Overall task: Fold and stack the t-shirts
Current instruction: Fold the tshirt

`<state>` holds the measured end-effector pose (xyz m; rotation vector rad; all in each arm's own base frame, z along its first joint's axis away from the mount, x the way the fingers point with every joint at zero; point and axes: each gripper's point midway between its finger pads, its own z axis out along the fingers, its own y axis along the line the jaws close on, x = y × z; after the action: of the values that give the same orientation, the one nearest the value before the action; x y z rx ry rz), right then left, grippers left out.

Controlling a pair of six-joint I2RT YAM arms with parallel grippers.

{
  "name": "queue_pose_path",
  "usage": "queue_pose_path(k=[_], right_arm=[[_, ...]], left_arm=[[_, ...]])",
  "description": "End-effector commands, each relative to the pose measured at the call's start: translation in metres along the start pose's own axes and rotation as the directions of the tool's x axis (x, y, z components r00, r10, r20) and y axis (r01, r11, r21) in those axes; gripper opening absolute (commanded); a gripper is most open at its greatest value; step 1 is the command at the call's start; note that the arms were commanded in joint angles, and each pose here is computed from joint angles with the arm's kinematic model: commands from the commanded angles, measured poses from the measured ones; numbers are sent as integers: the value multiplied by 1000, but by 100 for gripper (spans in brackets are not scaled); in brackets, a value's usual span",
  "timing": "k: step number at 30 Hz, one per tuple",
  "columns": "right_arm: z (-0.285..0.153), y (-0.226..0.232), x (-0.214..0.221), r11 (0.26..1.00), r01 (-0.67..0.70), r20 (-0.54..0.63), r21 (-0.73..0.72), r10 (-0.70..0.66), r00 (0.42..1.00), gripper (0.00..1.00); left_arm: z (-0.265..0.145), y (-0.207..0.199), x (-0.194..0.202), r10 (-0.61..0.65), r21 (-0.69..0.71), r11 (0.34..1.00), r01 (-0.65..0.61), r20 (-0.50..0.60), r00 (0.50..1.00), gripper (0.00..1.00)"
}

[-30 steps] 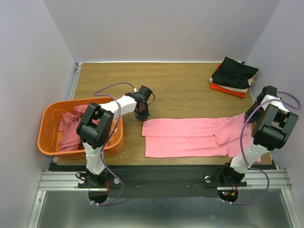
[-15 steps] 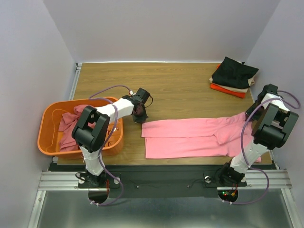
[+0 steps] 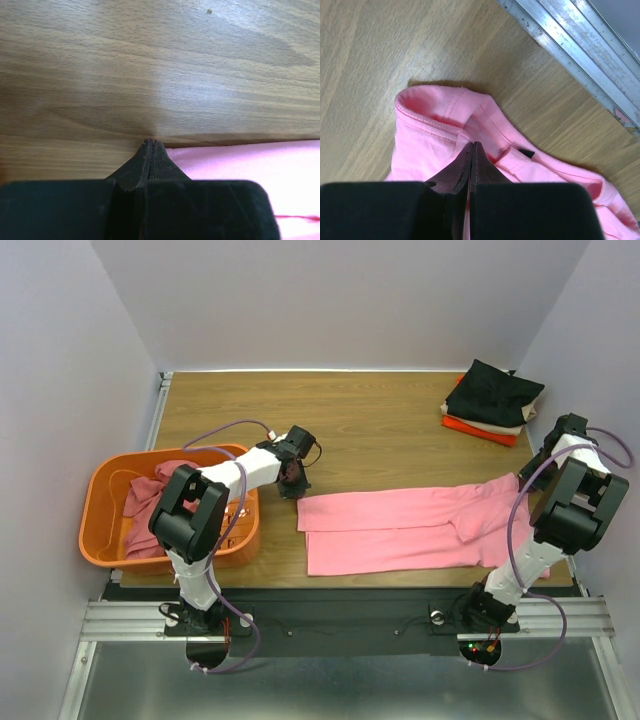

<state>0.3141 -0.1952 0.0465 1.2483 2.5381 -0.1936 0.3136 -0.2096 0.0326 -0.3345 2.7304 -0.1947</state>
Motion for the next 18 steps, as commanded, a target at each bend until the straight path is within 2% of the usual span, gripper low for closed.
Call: queue_pose_path(k=[1,7,12,15,16,18], right_arm=[[-6,-5,-26,999,-29,71,33,26,997,1],[-5,-17,-28,996,-45,82,74,39,996,0],[-7,-16,-29,997,-54,78,53,50,996,1],[-10,-9,-29,999,-48,77,14,46,996,15],[-16,-6,-30,999,-46,84,-10,47,995,27],[-22,-3,-30,999,-42,90,-34,45,995,37]], left_arm=[[-14,9,-8,-18,-30,999,20,44,999,0],[-13,12,-9,-14,-44,999,16,52,999,0],[-13,4,-16,6,-25,1000,-4,65,998,0],[-16,-11,-28,41,-6,999,-40,94,995,0],[-17,-14,-34,52,-7,999,-52,107,993,0],[-25,-24,-49,56,-10,998,-56,138,989,0]])
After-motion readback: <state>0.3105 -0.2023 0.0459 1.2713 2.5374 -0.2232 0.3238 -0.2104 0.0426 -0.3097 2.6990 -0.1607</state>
